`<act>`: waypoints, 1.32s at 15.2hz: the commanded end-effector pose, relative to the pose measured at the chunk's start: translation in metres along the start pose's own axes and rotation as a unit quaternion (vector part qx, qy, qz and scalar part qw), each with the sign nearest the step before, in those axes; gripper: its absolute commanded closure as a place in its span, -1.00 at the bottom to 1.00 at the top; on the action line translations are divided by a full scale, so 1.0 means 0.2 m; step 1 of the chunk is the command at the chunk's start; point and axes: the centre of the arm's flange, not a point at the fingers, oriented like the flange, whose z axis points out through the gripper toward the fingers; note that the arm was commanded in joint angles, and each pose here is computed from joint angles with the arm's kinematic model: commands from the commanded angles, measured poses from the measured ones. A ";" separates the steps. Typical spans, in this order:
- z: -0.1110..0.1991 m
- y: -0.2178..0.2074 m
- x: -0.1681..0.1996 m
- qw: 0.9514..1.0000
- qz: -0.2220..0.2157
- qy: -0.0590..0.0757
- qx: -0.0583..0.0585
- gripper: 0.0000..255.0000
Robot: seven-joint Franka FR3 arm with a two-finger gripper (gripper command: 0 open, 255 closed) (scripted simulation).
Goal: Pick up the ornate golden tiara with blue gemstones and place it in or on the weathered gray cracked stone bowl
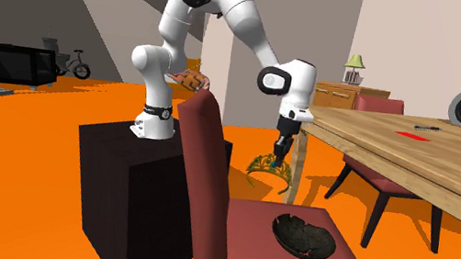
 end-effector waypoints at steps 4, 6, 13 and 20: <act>-0.03 0.13 0.29 1.000 0.000 0.000 0.000 1.00; -0.03 0.19 0.41 1.000 0.000 0.000 0.000 1.00; -0.05 0.36 0.79 1.000 0.000 0.000 0.000 1.00; 0.14 0.35 0.80 1.000 0.000 0.000 0.000 1.00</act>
